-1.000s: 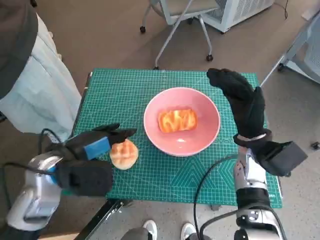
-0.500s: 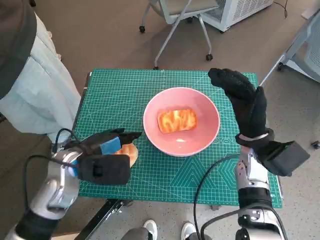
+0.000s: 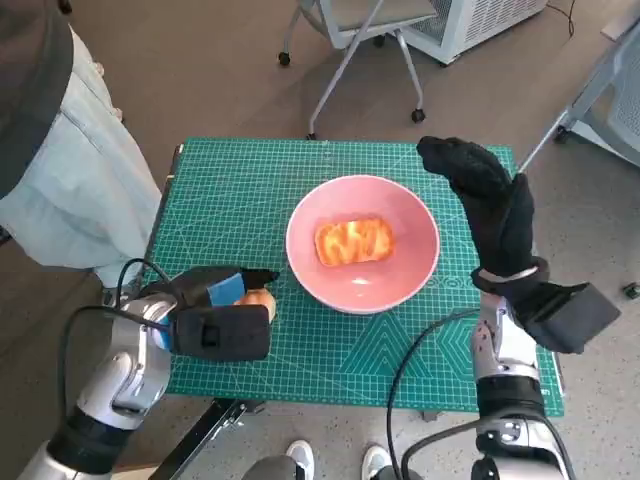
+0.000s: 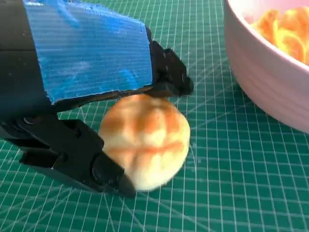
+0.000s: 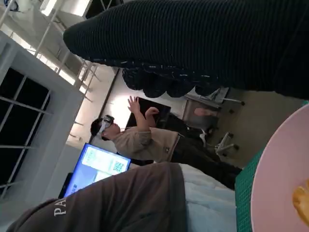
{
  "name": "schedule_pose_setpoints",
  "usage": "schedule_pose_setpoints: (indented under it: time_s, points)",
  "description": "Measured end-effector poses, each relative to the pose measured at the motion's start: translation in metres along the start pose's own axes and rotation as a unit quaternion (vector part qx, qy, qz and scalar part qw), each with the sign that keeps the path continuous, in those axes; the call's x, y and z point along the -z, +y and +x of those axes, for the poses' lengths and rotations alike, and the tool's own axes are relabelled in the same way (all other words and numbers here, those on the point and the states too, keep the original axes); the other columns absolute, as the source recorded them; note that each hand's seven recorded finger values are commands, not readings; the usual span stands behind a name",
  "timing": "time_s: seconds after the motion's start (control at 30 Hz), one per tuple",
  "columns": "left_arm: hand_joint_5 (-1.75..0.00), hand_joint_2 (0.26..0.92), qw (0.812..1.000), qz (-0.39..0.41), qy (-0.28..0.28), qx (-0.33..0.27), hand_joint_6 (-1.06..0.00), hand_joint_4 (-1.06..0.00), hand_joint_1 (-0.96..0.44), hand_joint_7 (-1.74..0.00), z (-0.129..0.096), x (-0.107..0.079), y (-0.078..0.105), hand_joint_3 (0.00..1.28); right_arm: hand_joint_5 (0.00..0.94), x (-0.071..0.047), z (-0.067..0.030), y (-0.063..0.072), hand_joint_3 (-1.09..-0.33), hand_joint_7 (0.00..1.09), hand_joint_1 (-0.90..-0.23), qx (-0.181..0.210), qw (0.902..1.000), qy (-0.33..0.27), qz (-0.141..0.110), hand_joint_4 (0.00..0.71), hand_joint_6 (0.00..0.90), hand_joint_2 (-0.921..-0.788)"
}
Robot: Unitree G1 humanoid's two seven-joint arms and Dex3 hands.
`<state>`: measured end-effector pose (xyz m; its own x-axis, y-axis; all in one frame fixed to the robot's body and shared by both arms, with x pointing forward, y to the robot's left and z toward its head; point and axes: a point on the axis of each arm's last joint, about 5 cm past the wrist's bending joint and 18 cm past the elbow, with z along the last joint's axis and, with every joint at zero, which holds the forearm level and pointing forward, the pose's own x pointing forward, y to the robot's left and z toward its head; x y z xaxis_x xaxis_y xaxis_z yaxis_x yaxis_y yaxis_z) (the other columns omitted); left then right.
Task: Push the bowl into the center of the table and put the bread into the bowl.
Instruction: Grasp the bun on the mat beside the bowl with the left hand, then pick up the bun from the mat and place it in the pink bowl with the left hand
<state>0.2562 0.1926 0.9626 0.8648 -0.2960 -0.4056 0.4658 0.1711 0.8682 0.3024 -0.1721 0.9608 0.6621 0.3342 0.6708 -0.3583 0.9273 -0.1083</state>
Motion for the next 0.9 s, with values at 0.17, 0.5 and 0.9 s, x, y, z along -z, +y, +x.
schedule_pose_setpoints:
  time_s: [0.17,0.5,0.9]
  points:
    - [-1.11,0.908,0.999,0.003,-0.024,-0.030,-0.68,-0.76,0.01,-1.00,-0.001,0.006,0.000,0.03,0.001,0.000,0.0000,0.000,-0.754,0.51,-0.658,0.001,1.0000,0.000,0.000,0.148,0.024,-0.921]
    - [-1.10,0.905,0.994,-0.027,-0.067,-0.077,-0.68,-0.80,0.00,-1.06,-0.017,0.014,0.015,0.03,0.001,0.000,0.0000,0.000,-0.754,0.51,-0.658,0.002,1.0000,0.001,0.001,0.148,0.026,-0.921]
    - [-1.02,0.890,0.965,-0.025,-0.135,-0.222,-0.72,-0.86,0.00,-1.03,-0.048,-0.002,0.063,0.01,0.000,0.000,0.0010,0.000,-0.756,0.51,-0.658,0.003,1.0000,0.002,0.002,0.147,0.028,-0.921]
